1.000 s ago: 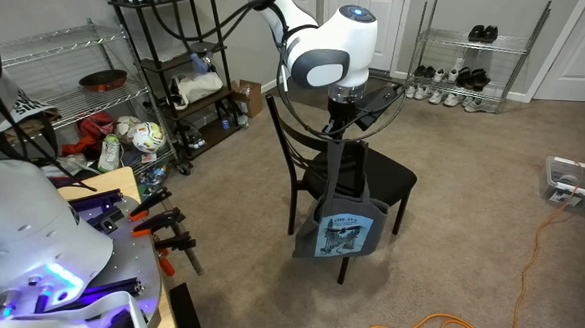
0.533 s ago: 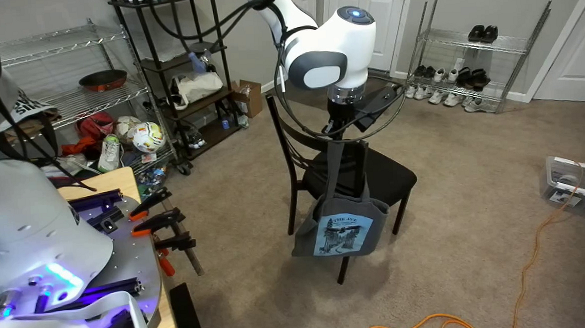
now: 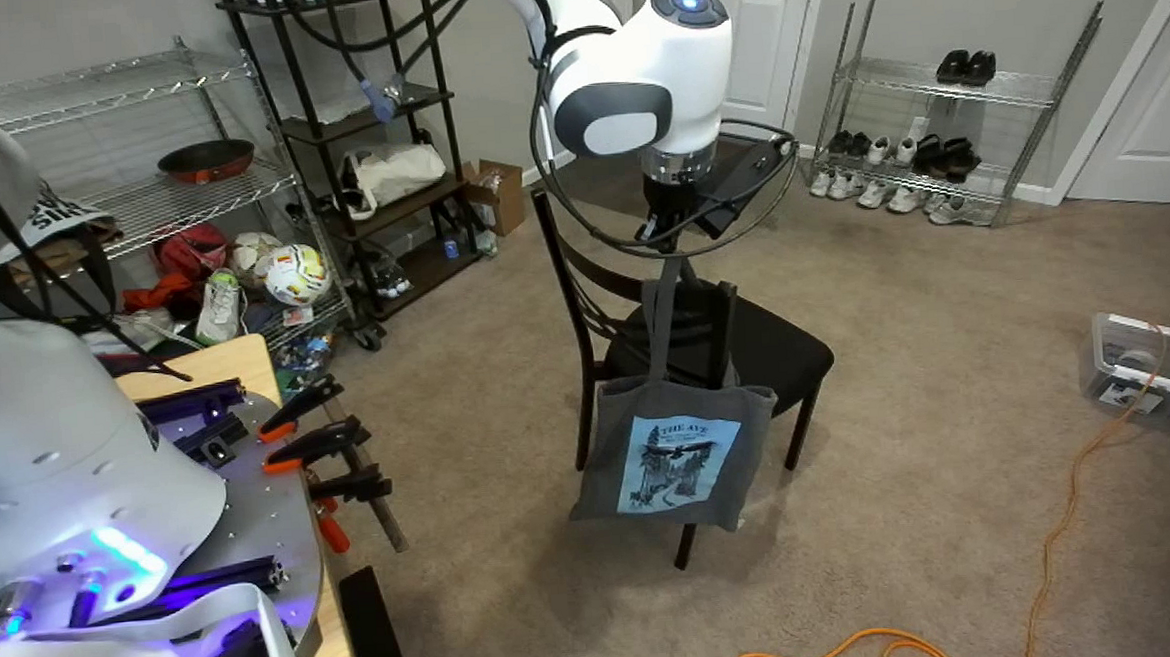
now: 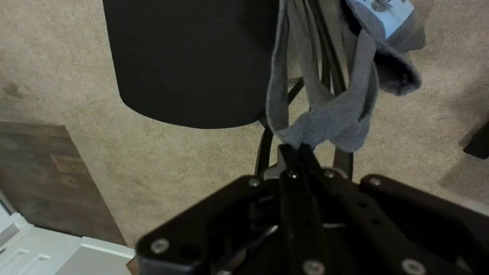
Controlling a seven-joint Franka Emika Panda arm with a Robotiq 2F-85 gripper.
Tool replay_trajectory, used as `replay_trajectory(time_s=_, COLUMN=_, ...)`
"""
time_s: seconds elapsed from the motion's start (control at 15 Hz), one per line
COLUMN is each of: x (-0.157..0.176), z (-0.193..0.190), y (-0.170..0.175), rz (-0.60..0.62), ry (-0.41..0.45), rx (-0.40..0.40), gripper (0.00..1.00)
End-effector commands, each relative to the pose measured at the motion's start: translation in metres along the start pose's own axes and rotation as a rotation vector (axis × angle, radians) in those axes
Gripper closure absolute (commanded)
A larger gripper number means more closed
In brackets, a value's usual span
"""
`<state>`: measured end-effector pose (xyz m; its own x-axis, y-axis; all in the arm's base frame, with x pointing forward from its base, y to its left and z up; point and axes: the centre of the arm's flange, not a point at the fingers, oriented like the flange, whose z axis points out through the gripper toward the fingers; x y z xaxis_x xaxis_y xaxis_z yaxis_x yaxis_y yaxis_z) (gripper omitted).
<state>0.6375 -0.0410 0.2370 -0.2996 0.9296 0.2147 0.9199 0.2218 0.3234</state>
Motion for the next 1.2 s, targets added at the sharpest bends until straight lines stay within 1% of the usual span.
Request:
replay_trajectory(time_s=0.0, x=0.014, z=-0.017, y=-0.014, rz=-0.040, ry=0.021, rx=-0.016, gripper=0.99)
replay_trajectory(time_s=0.2, x=0.017, z=-0.023, y=-0.022, rz=-0.054, ry=0.036, rx=0.000, gripper=0.99)
replay_trajectory(time_s=0.33, x=0.018, z=-0.025, y=-0.028, rz=-0.072, ry=0.063, rx=0.042, gripper=0.99)
replay_trajectory(time_s=0.4, x=0.019, z=-0.026, y=-0.031, rz=-0.081, ry=0.081, rx=0.075, gripper=0.99)
replay_trajectory(time_s=0.6, x=0.019, z=-0.030, y=-0.036, rz=-0.086, ry=0.100, rx=0.114, gripper=0.99)
replay_trajectory(time_s=0.87, x=0.018, z=-0.034, y=-0.036, rz=-0.080, ry=0.096, rx=0.135, gripper=0.99)
replay_trajectory(time_s=1.13, x=0.021, z=-0.029, y=-0.033, rz=-0.080, ry=0.086, rx=0.132, gripper=0.99)
